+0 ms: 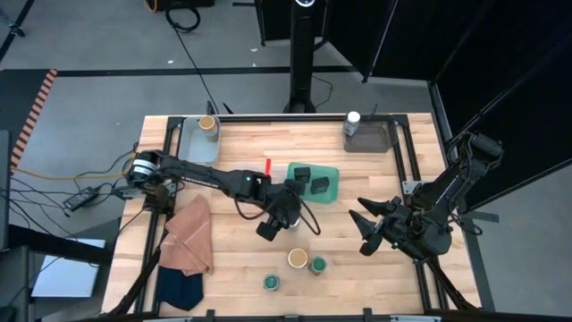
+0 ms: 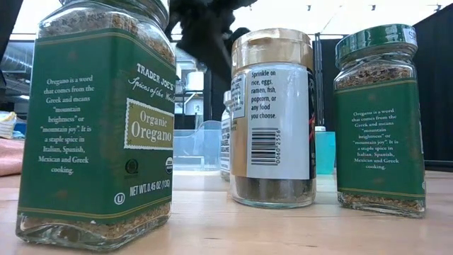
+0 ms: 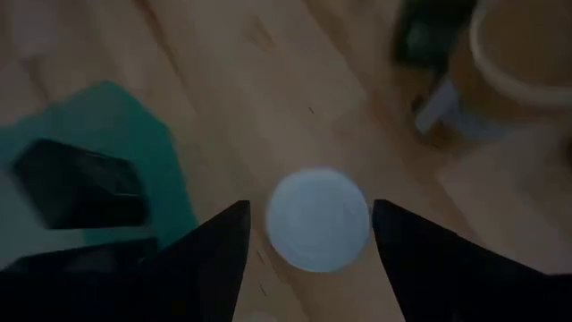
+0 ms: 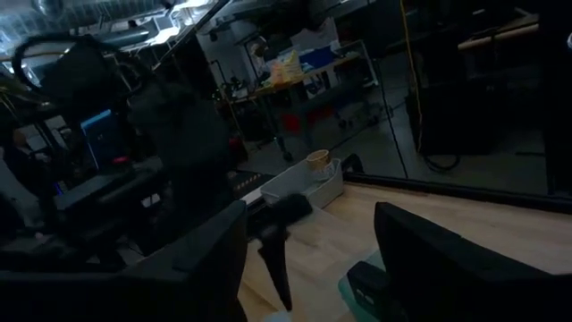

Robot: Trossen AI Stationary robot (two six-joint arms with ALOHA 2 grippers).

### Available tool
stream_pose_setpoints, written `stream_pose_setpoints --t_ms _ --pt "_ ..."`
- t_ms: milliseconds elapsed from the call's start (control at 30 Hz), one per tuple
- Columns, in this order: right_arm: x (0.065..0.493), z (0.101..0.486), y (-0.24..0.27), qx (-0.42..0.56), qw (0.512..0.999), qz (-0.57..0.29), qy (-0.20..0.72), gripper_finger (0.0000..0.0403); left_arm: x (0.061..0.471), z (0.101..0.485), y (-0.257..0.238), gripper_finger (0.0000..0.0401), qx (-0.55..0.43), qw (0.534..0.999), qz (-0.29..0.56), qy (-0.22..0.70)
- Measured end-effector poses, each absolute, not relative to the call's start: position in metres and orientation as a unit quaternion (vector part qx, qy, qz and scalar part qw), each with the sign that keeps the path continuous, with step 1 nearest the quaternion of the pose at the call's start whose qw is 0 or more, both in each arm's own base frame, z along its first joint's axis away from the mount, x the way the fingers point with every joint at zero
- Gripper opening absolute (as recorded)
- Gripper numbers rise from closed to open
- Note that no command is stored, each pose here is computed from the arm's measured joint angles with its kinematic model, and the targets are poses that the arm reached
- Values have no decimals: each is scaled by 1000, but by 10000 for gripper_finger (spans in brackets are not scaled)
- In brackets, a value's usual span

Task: Sort spices by type
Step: Put the white seasoning bottle into the black bin

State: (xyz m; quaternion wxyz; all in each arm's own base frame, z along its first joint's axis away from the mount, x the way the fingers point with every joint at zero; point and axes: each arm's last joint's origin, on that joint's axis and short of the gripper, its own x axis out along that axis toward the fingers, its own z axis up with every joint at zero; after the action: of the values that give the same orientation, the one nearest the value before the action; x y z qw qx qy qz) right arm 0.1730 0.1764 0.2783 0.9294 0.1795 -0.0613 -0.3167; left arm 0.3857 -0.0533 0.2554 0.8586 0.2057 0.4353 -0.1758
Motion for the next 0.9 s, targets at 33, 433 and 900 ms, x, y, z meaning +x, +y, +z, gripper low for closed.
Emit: stream_pose_setpoints --t_ms 33,433,900 --pt "173 278 176 178 930 -317 -61 252 385 263 -52 241 198 866 -168 428" --pt "184 265 180 144 933 -325 -51 252 367 283 -33 241 127 877 -38 463" --pt "250 279 148 141 961 -237 -17 252 318 328 -28 222 23 882 30 470"
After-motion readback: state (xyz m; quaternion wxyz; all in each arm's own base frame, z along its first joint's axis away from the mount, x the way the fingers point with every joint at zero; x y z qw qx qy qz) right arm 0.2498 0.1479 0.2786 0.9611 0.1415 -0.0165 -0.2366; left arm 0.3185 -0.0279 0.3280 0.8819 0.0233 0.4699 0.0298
